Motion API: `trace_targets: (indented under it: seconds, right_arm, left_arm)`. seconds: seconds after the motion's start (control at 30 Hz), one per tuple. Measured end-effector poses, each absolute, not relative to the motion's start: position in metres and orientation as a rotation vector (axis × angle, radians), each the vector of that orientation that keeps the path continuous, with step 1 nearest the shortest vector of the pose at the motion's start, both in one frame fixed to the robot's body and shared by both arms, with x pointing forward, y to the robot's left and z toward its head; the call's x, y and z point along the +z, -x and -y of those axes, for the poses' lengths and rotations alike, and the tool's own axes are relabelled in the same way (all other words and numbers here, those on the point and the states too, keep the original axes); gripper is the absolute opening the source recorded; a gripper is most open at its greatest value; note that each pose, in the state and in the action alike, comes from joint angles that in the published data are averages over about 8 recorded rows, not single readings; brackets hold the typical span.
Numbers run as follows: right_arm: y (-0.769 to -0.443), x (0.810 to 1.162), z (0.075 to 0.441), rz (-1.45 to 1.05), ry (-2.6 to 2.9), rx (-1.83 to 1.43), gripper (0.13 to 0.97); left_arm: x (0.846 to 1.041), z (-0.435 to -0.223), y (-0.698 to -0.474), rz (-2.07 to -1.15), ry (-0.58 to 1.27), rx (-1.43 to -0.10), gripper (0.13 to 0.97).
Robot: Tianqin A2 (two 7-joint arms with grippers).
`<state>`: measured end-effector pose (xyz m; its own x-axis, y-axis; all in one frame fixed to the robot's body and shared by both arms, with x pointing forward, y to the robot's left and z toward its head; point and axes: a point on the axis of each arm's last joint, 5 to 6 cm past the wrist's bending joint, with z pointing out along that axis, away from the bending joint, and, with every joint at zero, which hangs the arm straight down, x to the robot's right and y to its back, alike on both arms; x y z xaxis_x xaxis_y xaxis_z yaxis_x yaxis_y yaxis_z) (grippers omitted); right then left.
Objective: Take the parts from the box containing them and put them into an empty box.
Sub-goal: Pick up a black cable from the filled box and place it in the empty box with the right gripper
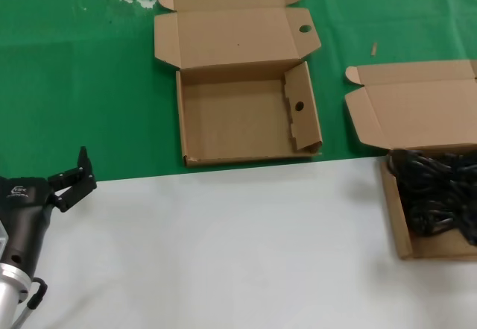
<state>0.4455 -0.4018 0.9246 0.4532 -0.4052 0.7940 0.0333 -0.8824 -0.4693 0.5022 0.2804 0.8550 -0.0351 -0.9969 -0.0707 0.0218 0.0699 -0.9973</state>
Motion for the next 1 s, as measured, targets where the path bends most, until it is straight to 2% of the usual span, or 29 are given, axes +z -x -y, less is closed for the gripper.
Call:
trace_targets:
  seconds: [0.3,0.53,0.73,1.0]
  right_arm:
    - [-0.468,0.919,0.342,-0.159,2.119,-1.475,0.215]
    - [-0.510,0.904,0.284,-0.012,2.017,-1.508,0.215]
    - [-0.550,0.906,0.239,0.106,1.943,-1.538,0.215]
    - [-0.589,0.906,0.210,0.226,1.938,-1.607,0.215]
  left_arm:
    - [0.855,-0.280,-0.502,-1.253,1.125,-1.193,0.966]
    - [0.855,-0.280,-0.502,-1.253,1.125,-1.193,0.966]
    - [0.855,-0.280,-0.502,-1.253,1.125,-1.193,0.966]
    - [0.855,-0.280,-0.502,-1.253,1.125,-1.193,0.966]
